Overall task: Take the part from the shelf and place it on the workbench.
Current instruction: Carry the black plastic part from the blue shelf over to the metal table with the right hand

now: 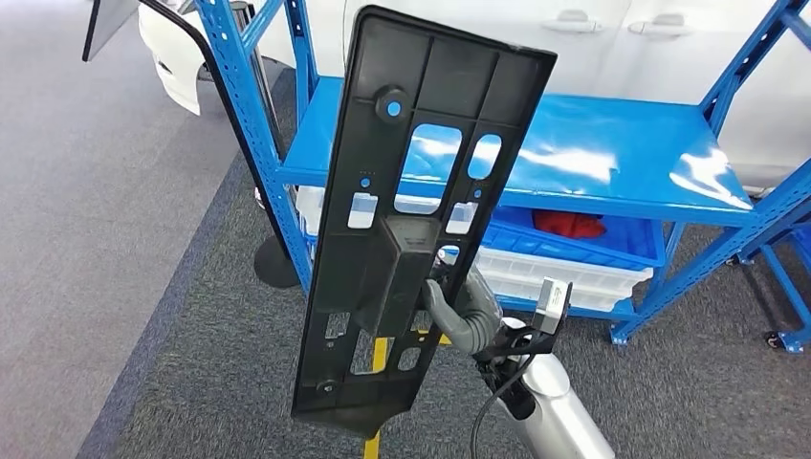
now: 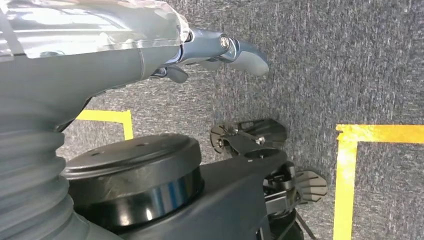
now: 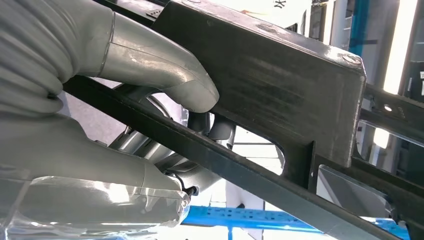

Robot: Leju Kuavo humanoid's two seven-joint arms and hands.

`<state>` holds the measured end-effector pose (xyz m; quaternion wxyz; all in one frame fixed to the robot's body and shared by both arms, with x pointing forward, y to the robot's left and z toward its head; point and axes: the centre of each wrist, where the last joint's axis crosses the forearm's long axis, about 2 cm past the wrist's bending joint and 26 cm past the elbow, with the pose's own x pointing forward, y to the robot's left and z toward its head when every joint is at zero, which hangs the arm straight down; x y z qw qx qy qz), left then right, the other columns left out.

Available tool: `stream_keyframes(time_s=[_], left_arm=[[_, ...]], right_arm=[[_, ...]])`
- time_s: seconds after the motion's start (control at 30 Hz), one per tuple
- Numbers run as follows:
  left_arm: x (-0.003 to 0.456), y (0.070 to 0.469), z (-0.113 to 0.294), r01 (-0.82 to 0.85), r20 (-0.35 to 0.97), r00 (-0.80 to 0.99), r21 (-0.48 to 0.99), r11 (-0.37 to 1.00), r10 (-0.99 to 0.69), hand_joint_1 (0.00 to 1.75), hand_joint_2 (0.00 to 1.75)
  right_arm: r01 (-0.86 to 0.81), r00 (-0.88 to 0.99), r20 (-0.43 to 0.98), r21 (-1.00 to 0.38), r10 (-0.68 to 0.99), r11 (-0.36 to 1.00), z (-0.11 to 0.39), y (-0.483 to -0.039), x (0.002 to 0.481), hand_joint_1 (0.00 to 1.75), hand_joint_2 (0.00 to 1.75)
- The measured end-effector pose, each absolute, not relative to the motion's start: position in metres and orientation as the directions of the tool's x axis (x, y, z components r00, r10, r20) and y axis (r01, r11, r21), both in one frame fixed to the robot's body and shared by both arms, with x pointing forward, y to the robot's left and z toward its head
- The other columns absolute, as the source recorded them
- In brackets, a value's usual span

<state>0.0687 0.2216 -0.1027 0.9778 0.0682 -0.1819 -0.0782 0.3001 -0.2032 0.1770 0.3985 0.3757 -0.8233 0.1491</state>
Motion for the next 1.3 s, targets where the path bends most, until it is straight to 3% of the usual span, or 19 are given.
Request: stream_keyframes(time_s=[1.3], left_arm=[[0.0628,0.2216,-0.1036,0.132,0.339,0.923,0.166,0.977,-0.182,0.00,1.75]], right_arm=[[-0.726,-0.401,0.760,0.076,-0.511,0.683,0.1794,-0.2068,0.3020,1.75,1.75]])
